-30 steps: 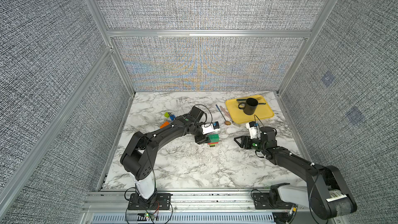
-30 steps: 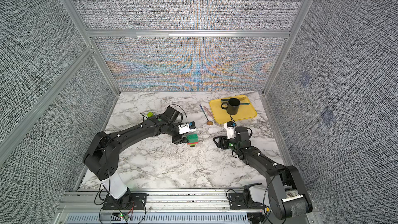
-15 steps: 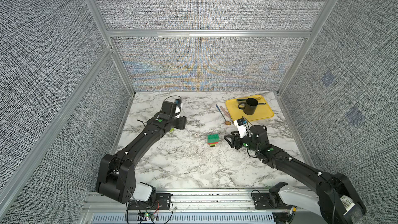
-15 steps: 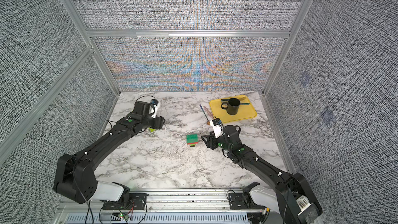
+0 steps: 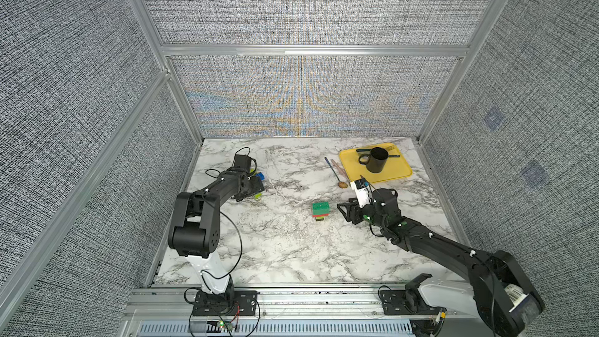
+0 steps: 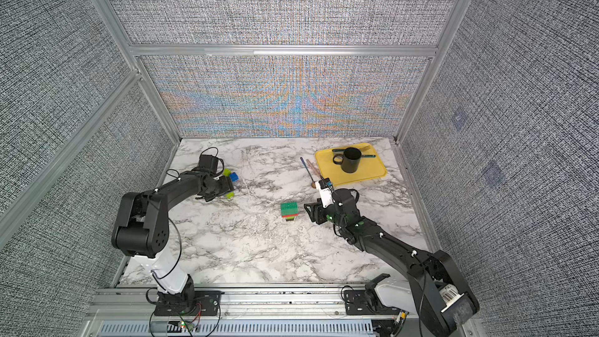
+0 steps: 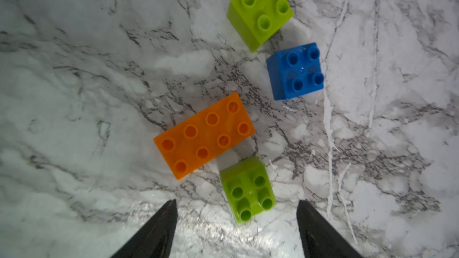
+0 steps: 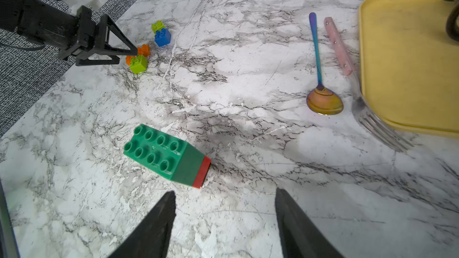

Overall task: Assemble a carrot with lego
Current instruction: Pick up the lego brick from the center of the board.

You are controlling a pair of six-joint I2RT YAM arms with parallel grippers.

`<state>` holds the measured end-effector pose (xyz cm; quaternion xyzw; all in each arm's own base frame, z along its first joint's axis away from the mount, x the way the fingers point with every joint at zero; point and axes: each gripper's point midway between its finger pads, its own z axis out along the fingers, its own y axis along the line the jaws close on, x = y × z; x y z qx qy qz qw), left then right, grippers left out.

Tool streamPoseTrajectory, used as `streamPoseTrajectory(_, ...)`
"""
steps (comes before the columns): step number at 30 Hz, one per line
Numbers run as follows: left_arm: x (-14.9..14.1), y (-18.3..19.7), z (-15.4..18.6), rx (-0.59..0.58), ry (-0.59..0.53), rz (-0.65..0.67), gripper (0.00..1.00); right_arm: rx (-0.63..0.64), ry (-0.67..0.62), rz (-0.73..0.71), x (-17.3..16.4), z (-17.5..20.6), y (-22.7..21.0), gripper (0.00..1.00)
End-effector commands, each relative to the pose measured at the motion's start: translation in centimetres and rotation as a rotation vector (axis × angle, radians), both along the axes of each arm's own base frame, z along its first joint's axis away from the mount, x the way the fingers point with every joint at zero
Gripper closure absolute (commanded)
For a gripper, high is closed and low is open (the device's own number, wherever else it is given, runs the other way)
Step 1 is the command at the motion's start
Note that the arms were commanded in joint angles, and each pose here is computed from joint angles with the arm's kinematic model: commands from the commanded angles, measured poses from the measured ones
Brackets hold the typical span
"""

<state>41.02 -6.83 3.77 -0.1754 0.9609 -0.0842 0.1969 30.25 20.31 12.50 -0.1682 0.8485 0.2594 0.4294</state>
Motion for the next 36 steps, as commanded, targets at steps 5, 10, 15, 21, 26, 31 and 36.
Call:
streamPoseTrajectory(5,1.6,-1.0,-1.8,-0.029,0.020,0.014,0.30,-0.024,-0.009,-0.016,0.4,-0.3,-0.3,0.35)
streamPoseTrajectory(10,1.1,-1.8,-2.4,-0.002,0.040,-0.001,0.39,-0.037,0.007,-0.024,0.6,-0.9,-0.3,0.35)
streamPoseTrajectory(15,0.1,-1.8,-2.9,0.037,0.056,-0.001,0.42,-0.037,0.017,-0.025,0.7,-1.2,-0.2,0.35)
streamPoseTrajectory(21,-0.6,-2.0,-3.5,0.061,0.072,-0.012,0.48,-0.041,0.029,-0.028,0.8,-1.6,-0.3,0.35)
streamPoseTrajectory(26,-1.5,-1.8,-3.5,0.103,0.078,-0.005,0.43,-0.049,0.035,-0.032,0.7,-2.0,-0.4,0.35)
streamPoseTrajectory(31,-2.1,-1.7,-4.0,0.114,0.091,-0.005,0.44,-0.053,0.041,-0.031,0.8,-2.2,-0.4,0.35)
streamPoseTrajectory(36,-2.1,-2.1,-4.2,0.108,0.096,-0.011,0.52,-0.059,0.044,-0.029,0.8,-2.3,-0.3,0.35)
